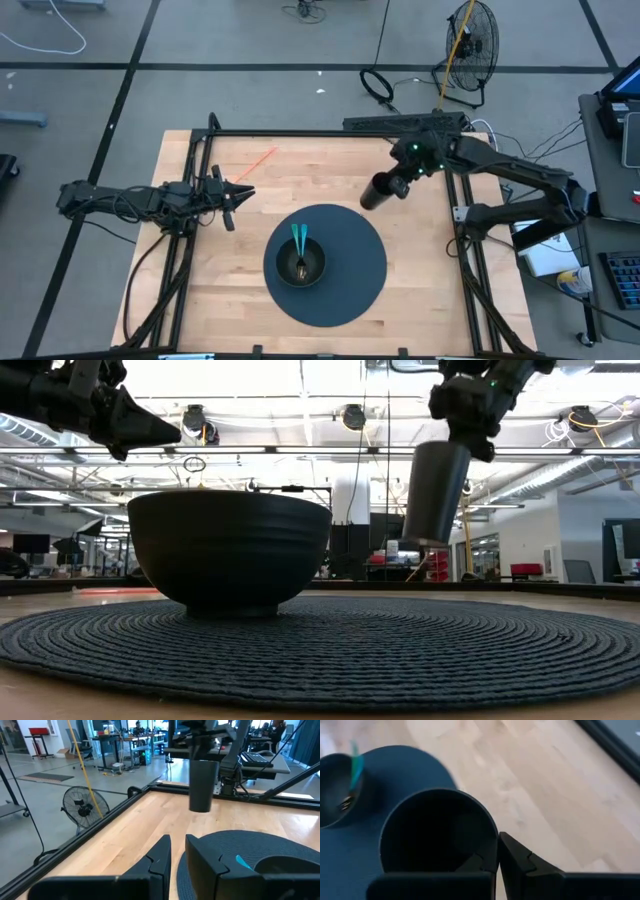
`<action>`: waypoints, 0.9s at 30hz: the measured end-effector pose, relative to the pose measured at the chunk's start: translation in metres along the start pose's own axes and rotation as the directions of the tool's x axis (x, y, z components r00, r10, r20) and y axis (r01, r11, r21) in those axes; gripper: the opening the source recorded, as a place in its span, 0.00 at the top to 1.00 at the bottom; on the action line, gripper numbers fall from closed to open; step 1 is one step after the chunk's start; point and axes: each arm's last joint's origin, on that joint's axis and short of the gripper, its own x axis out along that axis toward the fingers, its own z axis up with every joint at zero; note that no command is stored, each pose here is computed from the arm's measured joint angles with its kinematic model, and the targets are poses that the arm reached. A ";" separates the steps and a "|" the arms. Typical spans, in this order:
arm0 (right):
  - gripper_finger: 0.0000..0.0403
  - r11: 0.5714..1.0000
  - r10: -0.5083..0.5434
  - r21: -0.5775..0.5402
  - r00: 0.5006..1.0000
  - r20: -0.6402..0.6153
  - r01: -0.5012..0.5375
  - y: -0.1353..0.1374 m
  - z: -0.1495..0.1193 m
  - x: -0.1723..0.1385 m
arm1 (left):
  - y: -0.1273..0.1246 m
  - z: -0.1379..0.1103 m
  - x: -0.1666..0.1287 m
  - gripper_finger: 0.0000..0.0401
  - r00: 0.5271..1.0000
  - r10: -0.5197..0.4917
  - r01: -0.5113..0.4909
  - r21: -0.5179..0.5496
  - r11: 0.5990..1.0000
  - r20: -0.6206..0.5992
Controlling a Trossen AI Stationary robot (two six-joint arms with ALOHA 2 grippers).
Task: Pick & Place Utensil
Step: Put the black cup on the blue mat to the right of the black bowl
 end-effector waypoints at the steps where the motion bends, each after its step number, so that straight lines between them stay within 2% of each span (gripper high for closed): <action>1: 1.00 1.000 0.011 -0.006 1.000 -0.001 -0.011 0.004 -0.001 -0.001 | 0.000 0.000 0.000 0.84 1.000 0.000 0.000 -0.006 1.000 0.002; 14: 1.00 0.983 0.124 -0.142 0.992 0.020 -0.120 0.069 0.019 -0.017 | 0.000 0.002 0.000 0.84 1.000 -0.001 0.002 -0.020 1.000 0.017; 21: 1.00 0.948 0.200 -0.244 0.979 -0.041 -0.204 0.115 0.030 -0.006 | 0.000 0.002 0.000 0.84 1.000 -0.002 0.003 -0.027 1.000 0.024; 27: 1.00 0.928 0.192 -0.295 0.970 -0.147 -0.228 0.145 0.029 0.016 | 0.000 0.003 0.000 0.84 1.000 -0.011 0.012 -0.041 0.999 0.025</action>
